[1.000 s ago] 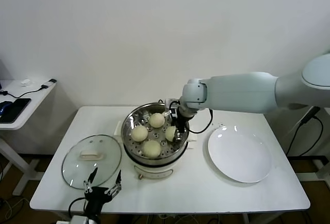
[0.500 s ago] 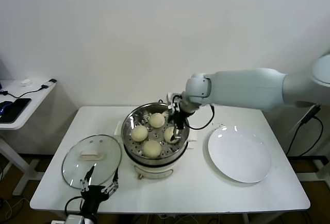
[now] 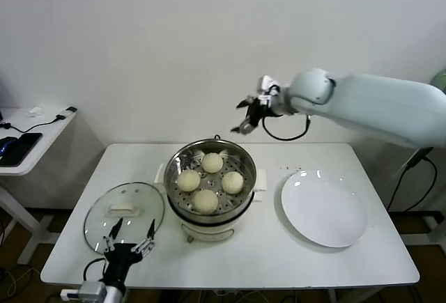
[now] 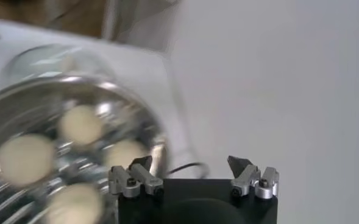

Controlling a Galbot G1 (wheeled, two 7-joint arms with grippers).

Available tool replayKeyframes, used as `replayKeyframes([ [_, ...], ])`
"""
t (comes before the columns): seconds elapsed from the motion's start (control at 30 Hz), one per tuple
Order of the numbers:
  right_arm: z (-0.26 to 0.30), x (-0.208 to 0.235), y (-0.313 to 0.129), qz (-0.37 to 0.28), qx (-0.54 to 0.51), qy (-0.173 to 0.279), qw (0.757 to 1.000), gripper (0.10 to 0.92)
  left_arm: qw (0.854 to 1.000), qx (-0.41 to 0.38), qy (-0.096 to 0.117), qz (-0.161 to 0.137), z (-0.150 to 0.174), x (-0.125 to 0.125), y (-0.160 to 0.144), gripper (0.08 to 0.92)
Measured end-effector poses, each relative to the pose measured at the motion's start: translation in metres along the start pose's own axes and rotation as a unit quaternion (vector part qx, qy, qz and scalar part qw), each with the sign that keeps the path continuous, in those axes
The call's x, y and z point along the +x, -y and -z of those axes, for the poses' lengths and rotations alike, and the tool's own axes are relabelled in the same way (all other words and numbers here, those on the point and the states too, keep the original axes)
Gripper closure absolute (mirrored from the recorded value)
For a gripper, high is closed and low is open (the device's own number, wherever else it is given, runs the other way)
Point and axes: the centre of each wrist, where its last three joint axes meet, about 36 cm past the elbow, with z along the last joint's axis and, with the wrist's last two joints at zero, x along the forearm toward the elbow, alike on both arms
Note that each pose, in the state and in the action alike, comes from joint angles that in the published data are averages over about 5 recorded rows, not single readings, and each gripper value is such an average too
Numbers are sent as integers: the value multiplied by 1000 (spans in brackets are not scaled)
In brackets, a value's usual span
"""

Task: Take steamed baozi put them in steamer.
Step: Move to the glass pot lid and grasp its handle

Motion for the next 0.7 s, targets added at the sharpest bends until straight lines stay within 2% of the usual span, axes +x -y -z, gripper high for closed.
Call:
replayKeyframes([
  [0.3,-98,35,-24,-146,-103,75,981,200,1000,7,18,0,10,-11,-9,177],
  [0.53,-164,44,-66,-211,-163,119,956,199,1000,-9,22,4,4,-14,-16,177],
  [0.7,-214,44,-104,-254,-211,161,930,200,999,-37,27,12,-3,-17,-22,177],
])
